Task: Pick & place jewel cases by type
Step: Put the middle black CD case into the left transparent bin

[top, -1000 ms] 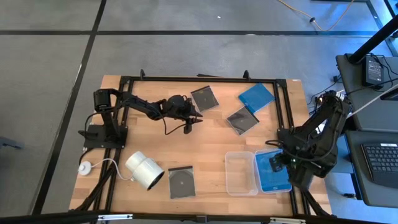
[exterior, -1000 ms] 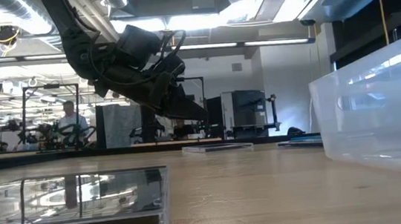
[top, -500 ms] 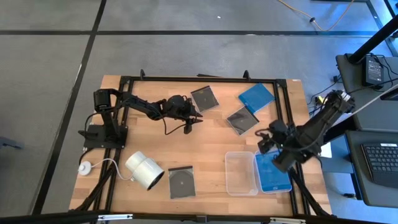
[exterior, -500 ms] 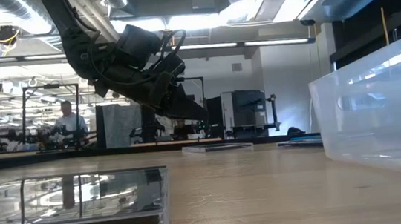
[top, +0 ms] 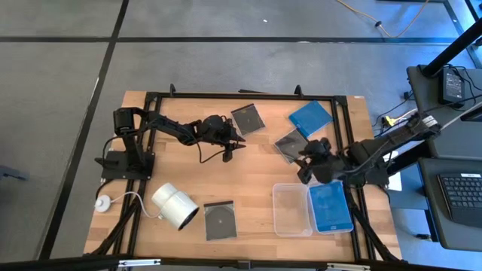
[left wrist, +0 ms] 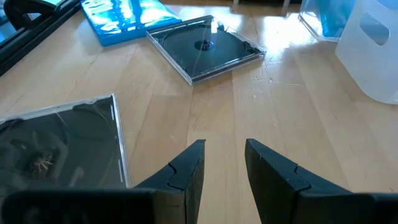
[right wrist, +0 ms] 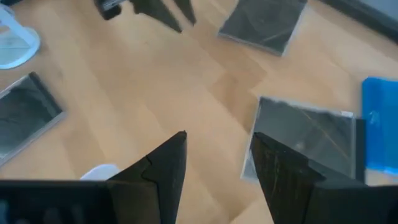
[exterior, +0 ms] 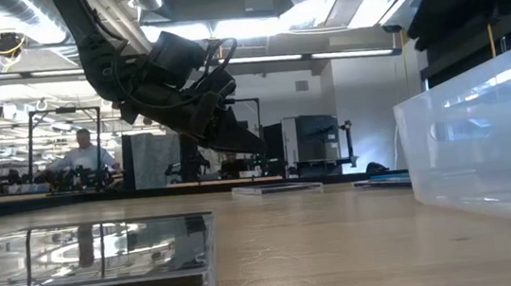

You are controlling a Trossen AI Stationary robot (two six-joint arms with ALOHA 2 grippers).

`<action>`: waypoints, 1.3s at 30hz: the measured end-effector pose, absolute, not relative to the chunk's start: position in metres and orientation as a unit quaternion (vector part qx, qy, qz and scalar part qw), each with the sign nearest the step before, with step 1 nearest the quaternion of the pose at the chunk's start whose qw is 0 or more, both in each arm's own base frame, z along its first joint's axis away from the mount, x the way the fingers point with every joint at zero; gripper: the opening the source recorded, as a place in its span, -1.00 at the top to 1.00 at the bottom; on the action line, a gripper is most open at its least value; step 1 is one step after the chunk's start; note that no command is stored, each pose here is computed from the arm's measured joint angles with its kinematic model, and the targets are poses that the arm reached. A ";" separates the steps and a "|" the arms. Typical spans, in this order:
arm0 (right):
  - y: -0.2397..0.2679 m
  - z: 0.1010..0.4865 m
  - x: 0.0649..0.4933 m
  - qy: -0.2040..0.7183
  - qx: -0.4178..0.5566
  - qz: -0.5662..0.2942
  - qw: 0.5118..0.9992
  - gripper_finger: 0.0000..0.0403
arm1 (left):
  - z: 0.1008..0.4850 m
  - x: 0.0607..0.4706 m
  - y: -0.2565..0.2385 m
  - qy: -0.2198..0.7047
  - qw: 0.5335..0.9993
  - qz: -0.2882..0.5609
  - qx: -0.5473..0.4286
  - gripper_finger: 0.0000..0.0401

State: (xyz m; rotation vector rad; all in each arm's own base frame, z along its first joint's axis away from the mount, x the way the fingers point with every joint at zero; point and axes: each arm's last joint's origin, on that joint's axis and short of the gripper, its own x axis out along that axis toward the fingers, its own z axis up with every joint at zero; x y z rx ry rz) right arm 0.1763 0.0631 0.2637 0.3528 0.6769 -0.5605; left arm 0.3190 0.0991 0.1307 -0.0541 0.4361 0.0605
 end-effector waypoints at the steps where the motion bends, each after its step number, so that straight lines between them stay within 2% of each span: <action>1: 0.058 0.263 0.177 0.325 0.167 -0.274 0.890 0.08 | 0.131 0.319 0.099 0.216 0.976 0.030 -0.027 0.43; 5: 0.037 0.260 0.176 0.334 0.165 -0.266 0.889 0.08 | 0.131 0.319 0.099 0.216 0.975 0.030 -0.027 0.43; 14: -0.005 0.239 0.193 0.282 0.153 -0.140 0.937 0.08 | 0.131 0.319 0.099 0.216 0.975 0.030 -0.027 0.43; 19: -0.026 0.221 0.192 0.266 0.147 -0.103 0.947 0.08 | 0.131 0.319 0.099 0.216 0.975 0.030 -0.027 0.43; 31: -0.060 0.180 0.168 0.320 0.151 -0.169 0.920 0.08 | 0.131 0.319 0.099 0.217 0.975 0.030 -0.027 0.43; 39: -0.070 0.164 0.145 0.404 0.248 -0.245 0.846 0.08 | 0.131 0.319 0.099 0.217 0.975 0.030 -0.027 0.43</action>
